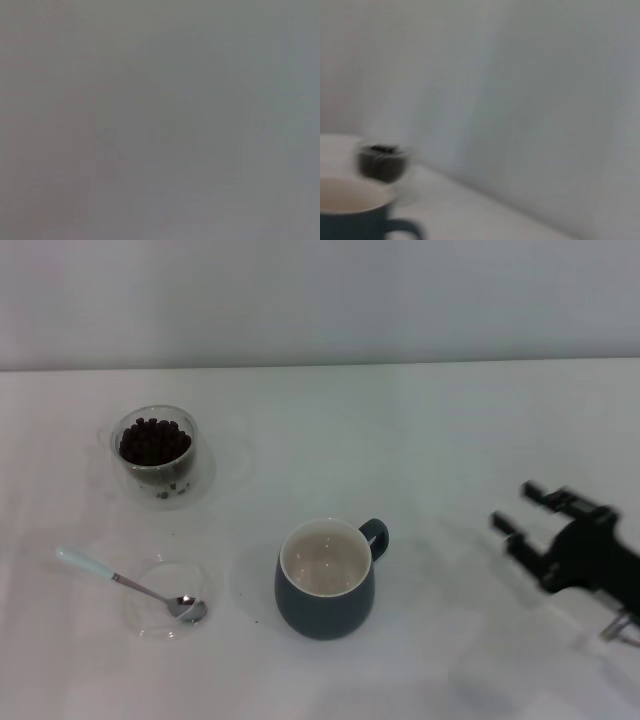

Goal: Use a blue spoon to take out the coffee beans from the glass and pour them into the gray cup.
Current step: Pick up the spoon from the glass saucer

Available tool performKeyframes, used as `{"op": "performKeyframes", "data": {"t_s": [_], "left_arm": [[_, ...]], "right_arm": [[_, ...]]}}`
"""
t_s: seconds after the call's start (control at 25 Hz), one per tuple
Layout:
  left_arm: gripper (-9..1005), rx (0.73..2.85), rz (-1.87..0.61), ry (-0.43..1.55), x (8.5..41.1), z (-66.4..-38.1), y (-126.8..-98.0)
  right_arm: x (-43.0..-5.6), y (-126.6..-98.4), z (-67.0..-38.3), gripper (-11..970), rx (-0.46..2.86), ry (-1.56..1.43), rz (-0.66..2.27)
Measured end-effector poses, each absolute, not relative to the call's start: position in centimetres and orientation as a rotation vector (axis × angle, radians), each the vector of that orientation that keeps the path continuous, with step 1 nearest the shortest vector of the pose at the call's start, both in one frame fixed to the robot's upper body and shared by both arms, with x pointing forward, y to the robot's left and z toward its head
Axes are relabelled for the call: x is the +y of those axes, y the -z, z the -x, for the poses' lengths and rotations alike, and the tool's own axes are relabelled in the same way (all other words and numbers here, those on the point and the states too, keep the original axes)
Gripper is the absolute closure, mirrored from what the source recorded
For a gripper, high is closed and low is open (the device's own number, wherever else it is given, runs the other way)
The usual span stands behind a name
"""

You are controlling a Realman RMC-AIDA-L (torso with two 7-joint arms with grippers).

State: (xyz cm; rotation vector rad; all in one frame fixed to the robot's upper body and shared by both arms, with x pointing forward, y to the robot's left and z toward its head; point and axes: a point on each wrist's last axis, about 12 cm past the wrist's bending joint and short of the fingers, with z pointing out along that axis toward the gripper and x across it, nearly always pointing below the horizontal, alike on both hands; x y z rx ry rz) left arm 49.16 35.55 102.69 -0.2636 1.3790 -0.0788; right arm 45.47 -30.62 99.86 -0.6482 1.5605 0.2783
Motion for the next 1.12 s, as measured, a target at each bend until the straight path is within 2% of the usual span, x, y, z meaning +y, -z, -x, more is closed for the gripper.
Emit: {"op": "performKeyframes", "data": {"t_s": [0.16, 0.32, 0.4, 0.6, 0.96, 1.12], "left_arm": [[135, 1.397, 0.295, 0.193, 35.1, -48.5, -102.2], [135, 1.404, 0.3, 0.369, 34.2, -47.7, -102.0], [135, 1.403, 0.297, 0.401, 34.0, -47.5, -102.0], [134, 1.407, 0.367, 0.674, 32.8, -45.9, -101.6], [134, 1.429, 0.651, 0.918, 33.6, -42.5, -100.1], [134, 1.501, 0.732, 1.027, 33.3, -42.4, -99.4]], "right_arm": [[-33.9, -101.5, -45.8, 445, 1.493, -0.176, 0.528], [-35.1, -102.3, -46.5, 445, 1.466, -0.126, 0.488], [-35.5, -102.8, -47.1, 445, 1.452, -0.104, 0.485], [-35.9, -103.6, -48.3, 444, 1.406, -0.02, 0.491], [-37.4, -104.9, -49.5, 445, 1.338, 0.177, 0.314], [-37.3, -105.4, -50.0, 445, 1.301, 0.264, 0.294]]}}
